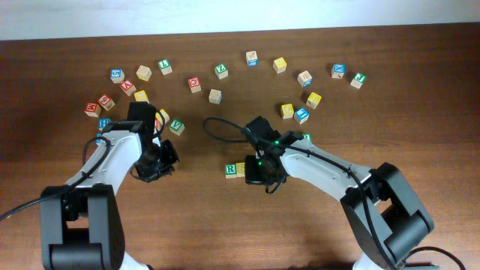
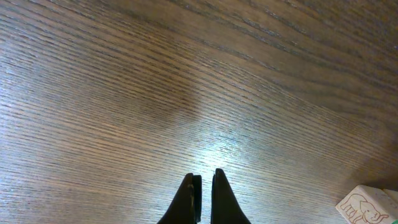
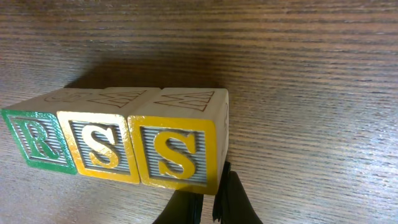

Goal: Spell out RSS

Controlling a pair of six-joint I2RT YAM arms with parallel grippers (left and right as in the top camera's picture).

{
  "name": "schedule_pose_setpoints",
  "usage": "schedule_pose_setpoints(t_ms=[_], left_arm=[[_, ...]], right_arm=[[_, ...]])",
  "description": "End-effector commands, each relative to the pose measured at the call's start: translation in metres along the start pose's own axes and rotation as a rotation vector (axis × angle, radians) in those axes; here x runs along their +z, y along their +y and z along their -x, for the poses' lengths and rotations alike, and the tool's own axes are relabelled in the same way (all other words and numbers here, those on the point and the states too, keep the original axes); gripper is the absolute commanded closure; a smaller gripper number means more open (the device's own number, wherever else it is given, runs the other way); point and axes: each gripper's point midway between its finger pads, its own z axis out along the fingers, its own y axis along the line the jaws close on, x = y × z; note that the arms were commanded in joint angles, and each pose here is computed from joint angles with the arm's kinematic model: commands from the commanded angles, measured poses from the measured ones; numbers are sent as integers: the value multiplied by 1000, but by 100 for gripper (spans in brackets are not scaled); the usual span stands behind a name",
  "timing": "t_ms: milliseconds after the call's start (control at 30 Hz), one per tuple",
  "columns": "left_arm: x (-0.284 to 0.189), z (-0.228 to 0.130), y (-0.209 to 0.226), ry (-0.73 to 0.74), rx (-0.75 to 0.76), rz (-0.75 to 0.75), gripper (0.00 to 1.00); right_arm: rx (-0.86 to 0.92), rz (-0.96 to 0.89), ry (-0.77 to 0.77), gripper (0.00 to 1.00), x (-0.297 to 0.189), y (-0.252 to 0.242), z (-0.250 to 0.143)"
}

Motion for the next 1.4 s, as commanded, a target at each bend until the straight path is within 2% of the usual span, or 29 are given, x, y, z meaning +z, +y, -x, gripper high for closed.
schedule_pose_setpoints(t_ms=[0,1167,1367], left_arm=[[-7,5,-1,-26,-12,-9,99],[-7,4,-1,-26,-12,-9,98],[-5,-1,-8,-14,13,-16,100]], right_arm=[[4,1,-30,96,-4,2,7],[24,33,-18,96,-4,8,6],[13,49,34,96,-9,10,-6]])
